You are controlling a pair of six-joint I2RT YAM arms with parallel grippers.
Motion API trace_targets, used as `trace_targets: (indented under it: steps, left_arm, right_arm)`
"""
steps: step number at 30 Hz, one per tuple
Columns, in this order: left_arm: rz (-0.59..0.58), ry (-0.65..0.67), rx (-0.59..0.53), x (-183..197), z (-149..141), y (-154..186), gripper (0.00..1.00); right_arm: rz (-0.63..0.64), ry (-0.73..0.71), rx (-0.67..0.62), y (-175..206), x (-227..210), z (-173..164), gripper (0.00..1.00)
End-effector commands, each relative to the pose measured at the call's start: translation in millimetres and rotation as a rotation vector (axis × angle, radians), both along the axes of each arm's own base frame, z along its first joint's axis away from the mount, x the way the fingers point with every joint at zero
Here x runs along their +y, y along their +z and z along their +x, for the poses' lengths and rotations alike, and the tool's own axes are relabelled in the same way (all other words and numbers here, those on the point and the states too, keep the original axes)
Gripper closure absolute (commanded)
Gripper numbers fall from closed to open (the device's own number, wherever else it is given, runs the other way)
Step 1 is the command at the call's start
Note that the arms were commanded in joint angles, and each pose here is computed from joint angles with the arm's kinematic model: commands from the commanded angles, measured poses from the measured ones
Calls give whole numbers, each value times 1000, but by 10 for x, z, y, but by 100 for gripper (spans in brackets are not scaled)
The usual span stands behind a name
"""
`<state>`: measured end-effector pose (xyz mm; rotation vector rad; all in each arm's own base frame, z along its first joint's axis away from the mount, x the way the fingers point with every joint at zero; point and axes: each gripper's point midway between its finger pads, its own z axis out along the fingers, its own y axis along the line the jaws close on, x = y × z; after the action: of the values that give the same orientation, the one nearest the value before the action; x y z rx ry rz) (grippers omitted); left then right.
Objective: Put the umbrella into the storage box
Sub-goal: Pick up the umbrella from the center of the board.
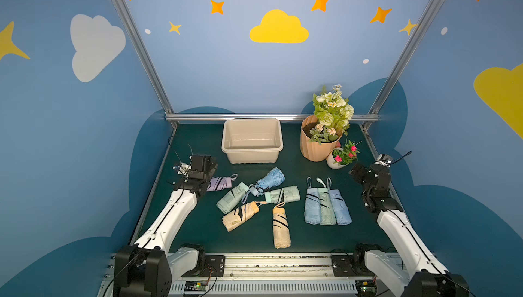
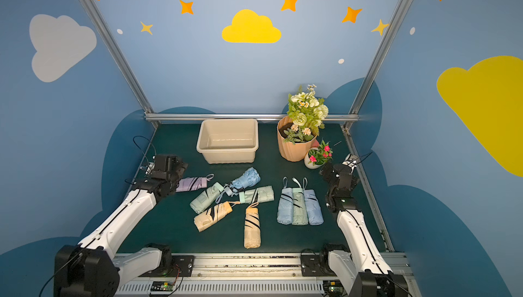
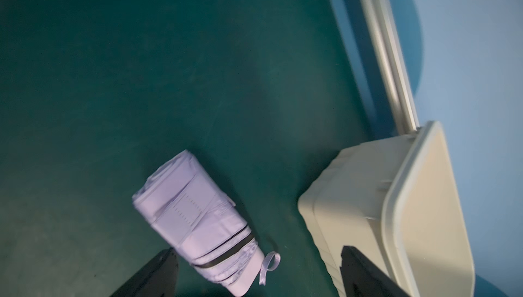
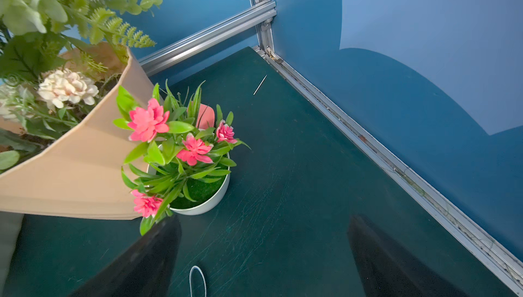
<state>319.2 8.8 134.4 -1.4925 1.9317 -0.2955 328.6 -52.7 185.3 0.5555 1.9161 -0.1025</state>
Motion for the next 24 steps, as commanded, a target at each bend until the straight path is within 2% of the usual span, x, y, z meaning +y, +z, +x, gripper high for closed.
trace_targets:
  steps: [1,8,13,18,24]
  left_arm:
    - [-132,227,96,4,-181,-163,4]
    - [-236,354,207,-114,-147,-490,4]
    - [-276,341,239,-216,33,-595,3]
    - [-320,379,323,-260,32,-731,3]
    - [-363,391,359,-232,124,-867,6]
  right_arm:
    - [18,9,8,35,26,45,2]
    - [45,25,23,20,69,143,2]
    - [71,45,34,29,121,187,3]
    - [86,38,39,12,123,192,3]
    - [83,41,28,56,125,192,2]
